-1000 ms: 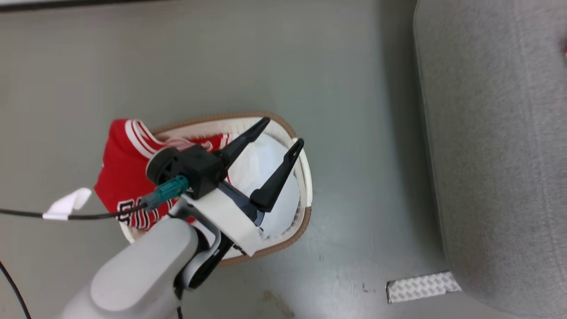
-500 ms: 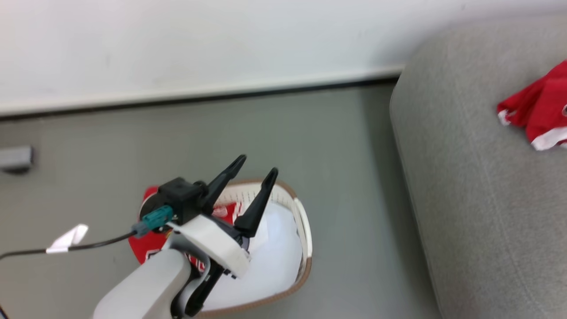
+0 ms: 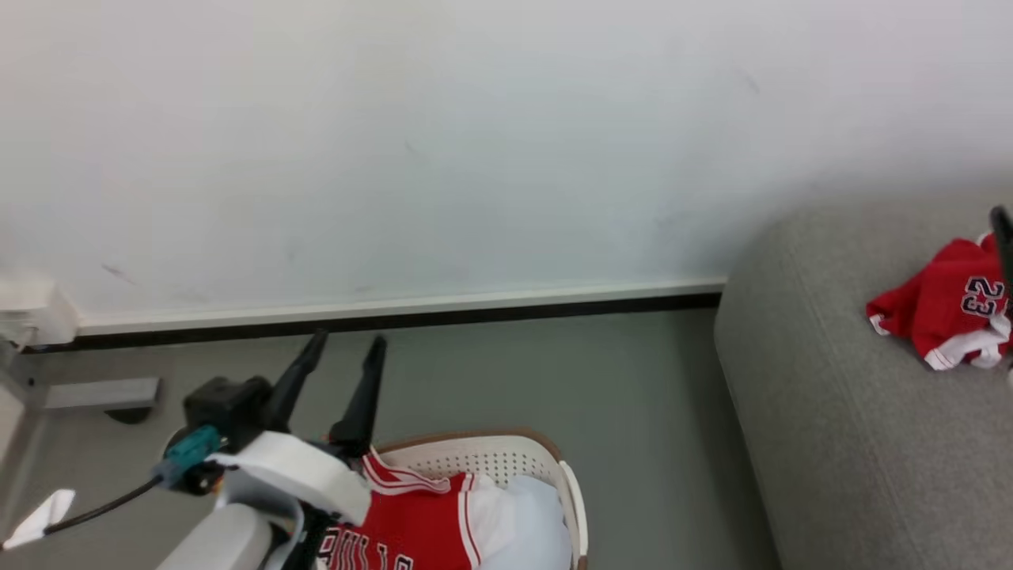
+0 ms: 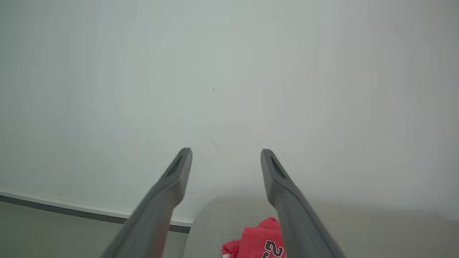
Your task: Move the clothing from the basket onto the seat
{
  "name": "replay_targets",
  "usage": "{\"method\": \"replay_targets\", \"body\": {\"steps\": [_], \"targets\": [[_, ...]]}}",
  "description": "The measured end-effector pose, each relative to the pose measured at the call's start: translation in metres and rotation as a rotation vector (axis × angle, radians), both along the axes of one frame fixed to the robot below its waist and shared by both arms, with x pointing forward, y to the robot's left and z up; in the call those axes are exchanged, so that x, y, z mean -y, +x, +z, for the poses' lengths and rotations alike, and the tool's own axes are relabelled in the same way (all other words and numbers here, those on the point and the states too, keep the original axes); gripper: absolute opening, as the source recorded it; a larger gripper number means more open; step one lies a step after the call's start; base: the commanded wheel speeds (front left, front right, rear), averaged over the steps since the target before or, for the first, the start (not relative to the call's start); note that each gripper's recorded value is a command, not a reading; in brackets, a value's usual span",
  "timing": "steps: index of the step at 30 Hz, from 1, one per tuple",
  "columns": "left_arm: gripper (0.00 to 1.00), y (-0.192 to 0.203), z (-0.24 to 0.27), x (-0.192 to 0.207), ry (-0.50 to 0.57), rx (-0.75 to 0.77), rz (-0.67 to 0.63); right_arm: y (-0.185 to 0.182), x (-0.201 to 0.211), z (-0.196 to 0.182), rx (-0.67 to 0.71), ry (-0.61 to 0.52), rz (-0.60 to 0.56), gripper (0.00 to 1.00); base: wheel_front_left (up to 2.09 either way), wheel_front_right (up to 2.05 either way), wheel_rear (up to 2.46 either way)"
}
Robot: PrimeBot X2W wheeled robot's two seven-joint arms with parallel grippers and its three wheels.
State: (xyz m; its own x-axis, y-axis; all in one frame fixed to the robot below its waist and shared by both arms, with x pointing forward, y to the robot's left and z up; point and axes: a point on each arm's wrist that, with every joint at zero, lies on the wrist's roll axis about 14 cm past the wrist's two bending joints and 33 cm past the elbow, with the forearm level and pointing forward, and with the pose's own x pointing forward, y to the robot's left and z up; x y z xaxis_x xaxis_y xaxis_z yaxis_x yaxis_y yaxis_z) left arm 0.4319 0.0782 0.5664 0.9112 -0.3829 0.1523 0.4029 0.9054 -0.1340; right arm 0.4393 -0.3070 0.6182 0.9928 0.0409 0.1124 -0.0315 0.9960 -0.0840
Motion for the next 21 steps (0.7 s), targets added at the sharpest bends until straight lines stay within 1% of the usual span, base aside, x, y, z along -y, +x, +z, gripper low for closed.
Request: {"method": "replay_targets", "body": {"steps": [5, 9, 12, 16, 21], "targets": [[1.0, -0.01, 0.002, -0.05, 0.005, 0.017, 0.157, -0.008, -0.053, -0.013, 0.045, 0.107, 0.097, 1.0, 0.0, 0.0, 0.0], [1.0, -0.02, 0.003, -0.08, 0.002, 0.03, 0.259, -0.021, -0.082, -0.031, 0.059, 0.169, 0.13, 1.0, 0.0, 0.0, 0.0], [1.0, -0.028, -0.001, -0.097, -0.001, 0.029, 0.321, -0.032, -0.101, -0.037, 0.089, 0.223, 0.149, 1.0, 0.0, 0.0, 0.0], [1.0, -0.038, -0.012, -0.115, 0.05, 0.024, 0.395, -0.048, -0.112, -0.054, 0.078, 0.243, 0.14, 1.0, 0.0, 0.0, 0.0], [1.0, -0.05, -0.023, -0.12, 0.078, 0.016, 0.441, -0.062, -0.119, -0.076, 0.04, 0.272, 0.111, 1.0, 0.0, 0.0, 0.0]]}}
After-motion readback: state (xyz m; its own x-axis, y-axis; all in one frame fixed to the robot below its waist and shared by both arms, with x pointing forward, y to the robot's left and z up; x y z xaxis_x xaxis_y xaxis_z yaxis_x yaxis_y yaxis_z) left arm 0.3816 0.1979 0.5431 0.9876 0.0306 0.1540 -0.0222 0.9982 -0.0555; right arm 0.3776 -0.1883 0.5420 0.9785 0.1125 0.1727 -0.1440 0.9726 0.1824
